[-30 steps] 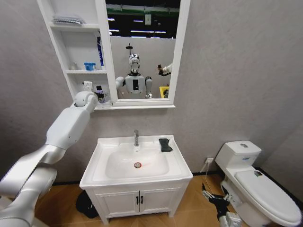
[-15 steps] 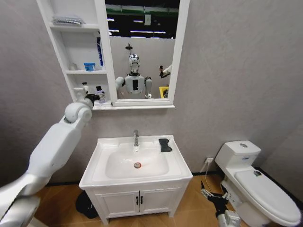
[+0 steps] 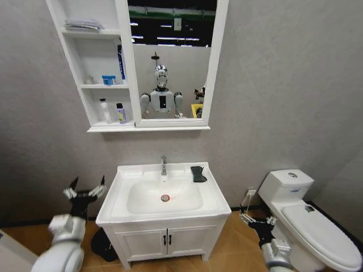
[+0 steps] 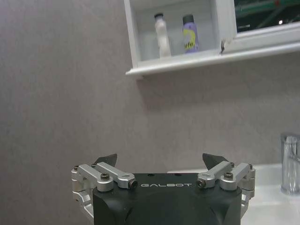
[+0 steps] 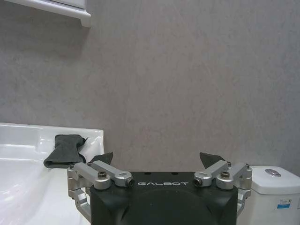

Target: Move facial cleanser and shampoo from washbasin to cabinet, then wipe washbasin with towel.

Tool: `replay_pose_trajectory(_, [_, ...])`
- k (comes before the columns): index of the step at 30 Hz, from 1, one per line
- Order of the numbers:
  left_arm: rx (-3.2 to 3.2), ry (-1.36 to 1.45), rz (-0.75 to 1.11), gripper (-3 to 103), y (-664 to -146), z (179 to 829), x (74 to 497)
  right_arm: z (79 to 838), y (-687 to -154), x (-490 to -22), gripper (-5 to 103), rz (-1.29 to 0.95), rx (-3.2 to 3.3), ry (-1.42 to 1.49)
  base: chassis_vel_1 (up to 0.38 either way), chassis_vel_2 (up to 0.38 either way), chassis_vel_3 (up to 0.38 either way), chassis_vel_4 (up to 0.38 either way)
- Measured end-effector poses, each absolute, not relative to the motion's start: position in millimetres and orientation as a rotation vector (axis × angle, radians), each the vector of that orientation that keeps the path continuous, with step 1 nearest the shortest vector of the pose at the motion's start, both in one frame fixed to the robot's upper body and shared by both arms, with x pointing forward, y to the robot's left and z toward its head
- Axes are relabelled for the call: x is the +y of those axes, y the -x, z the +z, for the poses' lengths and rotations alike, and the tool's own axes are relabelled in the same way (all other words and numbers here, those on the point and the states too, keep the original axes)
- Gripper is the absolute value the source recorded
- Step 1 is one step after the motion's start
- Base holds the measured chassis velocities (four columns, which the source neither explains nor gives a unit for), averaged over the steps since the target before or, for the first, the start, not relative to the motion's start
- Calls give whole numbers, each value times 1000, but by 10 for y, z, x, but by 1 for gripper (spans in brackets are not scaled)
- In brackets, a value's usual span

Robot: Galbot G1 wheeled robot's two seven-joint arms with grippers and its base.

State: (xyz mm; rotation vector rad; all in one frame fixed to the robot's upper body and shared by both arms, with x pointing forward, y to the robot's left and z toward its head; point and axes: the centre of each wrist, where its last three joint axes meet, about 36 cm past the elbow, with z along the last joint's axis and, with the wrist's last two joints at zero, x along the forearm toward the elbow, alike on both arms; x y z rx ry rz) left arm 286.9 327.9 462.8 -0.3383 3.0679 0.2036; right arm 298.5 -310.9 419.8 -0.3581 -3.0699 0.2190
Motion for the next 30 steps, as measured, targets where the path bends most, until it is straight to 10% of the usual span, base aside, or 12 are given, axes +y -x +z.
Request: replay_pose_trajectory(30, [3128, 341, 143, 100, -2890, 4498, 3411, 4379, -2847, -3040, 100, 212, -3080, 266, -9, 7, 9, -9])
